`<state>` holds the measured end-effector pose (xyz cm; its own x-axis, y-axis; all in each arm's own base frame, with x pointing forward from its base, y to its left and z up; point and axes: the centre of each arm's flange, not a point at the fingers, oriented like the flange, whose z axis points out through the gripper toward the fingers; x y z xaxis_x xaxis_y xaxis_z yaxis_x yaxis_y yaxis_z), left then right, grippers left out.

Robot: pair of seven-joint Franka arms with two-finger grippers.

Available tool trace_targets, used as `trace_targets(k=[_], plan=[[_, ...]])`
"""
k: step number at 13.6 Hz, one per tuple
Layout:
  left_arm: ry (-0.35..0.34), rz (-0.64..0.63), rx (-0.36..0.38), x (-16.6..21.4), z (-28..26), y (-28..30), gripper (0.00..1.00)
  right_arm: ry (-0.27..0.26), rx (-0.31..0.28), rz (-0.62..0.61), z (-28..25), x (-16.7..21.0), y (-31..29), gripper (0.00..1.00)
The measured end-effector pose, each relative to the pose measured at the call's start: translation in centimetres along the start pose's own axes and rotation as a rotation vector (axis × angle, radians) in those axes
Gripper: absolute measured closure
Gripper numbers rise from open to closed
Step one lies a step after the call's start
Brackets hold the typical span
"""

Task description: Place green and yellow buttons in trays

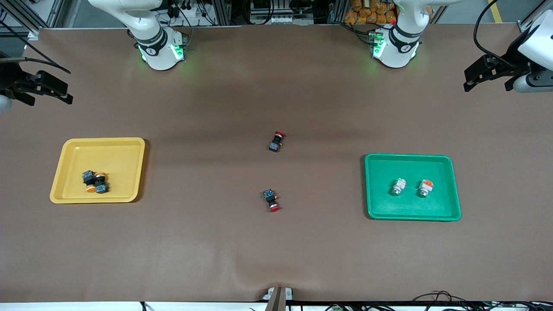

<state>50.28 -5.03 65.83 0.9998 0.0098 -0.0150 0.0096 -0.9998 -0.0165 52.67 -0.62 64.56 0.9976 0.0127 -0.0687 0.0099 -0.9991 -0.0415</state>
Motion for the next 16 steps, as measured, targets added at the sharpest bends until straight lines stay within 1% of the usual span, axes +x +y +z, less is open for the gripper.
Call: trace_targets(k=[16], plan=[[-0.006, -0.004, 0.0, 0.11, 0.2, -0.2, 0.0, -0.001, -0.006, 0.002, 0.0, -0.01, 0.11, 0.0]])
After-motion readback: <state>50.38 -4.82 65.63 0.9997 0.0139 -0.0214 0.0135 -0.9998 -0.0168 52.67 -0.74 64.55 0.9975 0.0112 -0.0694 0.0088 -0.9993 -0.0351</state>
